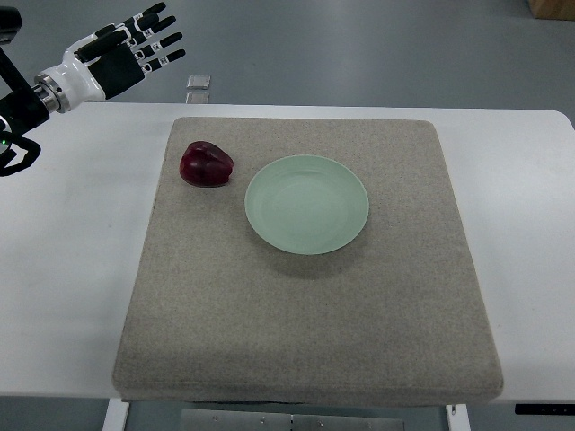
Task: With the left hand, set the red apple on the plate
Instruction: 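Move the left hand toward the dark red apple, fingers opening downward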
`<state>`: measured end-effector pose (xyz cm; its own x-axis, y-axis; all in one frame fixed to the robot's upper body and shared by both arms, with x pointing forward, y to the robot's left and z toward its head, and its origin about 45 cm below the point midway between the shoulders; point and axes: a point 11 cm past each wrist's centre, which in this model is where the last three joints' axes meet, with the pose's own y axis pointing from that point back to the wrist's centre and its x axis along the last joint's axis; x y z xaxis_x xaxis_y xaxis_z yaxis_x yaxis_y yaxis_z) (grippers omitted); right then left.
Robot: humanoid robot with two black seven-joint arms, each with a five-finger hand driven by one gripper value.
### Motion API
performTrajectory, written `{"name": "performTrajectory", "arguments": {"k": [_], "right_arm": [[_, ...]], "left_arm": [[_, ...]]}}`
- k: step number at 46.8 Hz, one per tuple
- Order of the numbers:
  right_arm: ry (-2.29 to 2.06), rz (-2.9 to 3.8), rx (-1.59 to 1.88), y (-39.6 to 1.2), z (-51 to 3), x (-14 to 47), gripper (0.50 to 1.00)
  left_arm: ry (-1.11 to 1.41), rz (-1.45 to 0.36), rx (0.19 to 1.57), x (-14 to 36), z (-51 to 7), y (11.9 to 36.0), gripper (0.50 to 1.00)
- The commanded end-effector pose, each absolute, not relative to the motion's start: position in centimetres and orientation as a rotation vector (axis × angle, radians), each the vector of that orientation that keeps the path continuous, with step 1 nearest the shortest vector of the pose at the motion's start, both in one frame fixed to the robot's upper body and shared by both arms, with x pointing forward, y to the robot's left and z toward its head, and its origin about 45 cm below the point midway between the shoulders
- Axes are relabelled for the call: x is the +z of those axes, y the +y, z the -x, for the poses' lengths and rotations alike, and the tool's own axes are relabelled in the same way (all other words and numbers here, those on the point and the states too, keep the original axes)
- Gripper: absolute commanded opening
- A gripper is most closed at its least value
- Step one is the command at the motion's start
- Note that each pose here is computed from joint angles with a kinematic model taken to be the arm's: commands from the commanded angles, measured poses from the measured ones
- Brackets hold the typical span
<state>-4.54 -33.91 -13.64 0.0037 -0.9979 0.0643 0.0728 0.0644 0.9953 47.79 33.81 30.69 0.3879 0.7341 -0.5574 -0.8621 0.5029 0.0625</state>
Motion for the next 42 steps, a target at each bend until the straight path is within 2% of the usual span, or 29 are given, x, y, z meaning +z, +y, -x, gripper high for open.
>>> {"name": "performTrajectory", "arguments": {"k": [1, 15, 23, 27, 35, 42], "right_arm": [[-1.184, -1.109, -1.194, -33.9, 4.5, -13.6, 0.928], [-1.184, -1.109, -1.194, -33.9, 4.5, -13.6, 0.928], [-1.184, -1.109, -1.194, -33.9, 4.5, -13.6, 0.928], [-1.184, -1.109, -1.194, -33.9, 4.5, -13.6, 0.928], [-1.185, -1.11, -1.194, -33.9, 4.5, -13.6, 0.928], [-1.184, -1.109, -1.194, -33.9, 4.5, -13.6, 0.928]], "left_arm": [[0.572, 0.235, 1.033, 30.3, -47.8, 33.6, 0.996], [0.536, 0.202, 1.04, 30.6, -48.0, 33.6, 0.996], [0.519, 0.178, 1.054, 30.4, -48.0, 34.4, 0.996], [0.458, 0.056, 1.056, 29.7, -47.9, 34.3, 0.996], [0.156, -0.326, 1.012, 30.2, -48.3, 34.0, 0.996], [-0.087, -0.472, 0.974, 31.7, -48.6, 34.3, 0.996]]}}
